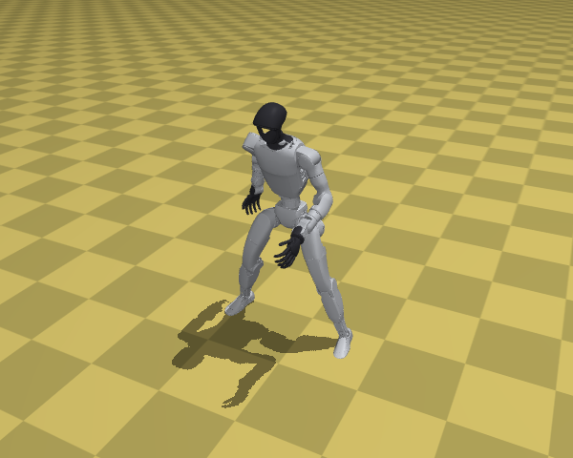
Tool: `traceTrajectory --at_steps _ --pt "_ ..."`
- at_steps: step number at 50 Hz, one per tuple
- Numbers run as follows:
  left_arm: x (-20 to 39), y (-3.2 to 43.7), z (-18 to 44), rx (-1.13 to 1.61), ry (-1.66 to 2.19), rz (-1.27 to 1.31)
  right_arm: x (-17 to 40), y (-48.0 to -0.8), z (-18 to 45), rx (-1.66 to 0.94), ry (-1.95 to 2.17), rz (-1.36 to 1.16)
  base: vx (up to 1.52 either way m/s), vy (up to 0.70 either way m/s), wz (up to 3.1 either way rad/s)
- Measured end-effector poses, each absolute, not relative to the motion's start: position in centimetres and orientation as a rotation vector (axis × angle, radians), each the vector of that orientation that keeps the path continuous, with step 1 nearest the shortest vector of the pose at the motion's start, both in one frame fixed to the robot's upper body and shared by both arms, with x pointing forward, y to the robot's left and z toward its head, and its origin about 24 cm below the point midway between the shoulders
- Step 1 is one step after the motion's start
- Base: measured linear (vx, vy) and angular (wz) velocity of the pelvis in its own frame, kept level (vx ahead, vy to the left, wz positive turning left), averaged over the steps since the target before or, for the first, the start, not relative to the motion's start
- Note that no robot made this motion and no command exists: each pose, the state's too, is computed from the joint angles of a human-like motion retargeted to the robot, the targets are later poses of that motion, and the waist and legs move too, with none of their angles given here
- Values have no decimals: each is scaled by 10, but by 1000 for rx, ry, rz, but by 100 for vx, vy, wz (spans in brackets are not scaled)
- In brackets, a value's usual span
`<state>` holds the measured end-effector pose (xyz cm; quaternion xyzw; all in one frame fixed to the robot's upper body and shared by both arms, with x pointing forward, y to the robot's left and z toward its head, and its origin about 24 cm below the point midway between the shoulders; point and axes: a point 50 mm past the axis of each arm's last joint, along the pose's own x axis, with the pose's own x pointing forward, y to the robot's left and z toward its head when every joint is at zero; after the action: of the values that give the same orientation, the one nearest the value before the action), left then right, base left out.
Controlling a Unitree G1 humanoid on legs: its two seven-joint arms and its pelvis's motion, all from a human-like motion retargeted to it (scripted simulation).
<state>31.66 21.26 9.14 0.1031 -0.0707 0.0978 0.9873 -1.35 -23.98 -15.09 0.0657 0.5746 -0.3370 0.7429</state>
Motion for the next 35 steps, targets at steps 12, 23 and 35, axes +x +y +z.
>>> traceTrajectory --at_steps 12,23,35 --pt "200 293 -59 543 589 467 197 -287 -80 -88 671 -637 18 -99 -44" --pt "20 356 -117 362 1268 734 375 -210 203 -761 -331 -95 32 -77 -97" --pt "-230 333 -57 209 1987 962 316 -152 78 -797 -145 274 69 -56 -165"
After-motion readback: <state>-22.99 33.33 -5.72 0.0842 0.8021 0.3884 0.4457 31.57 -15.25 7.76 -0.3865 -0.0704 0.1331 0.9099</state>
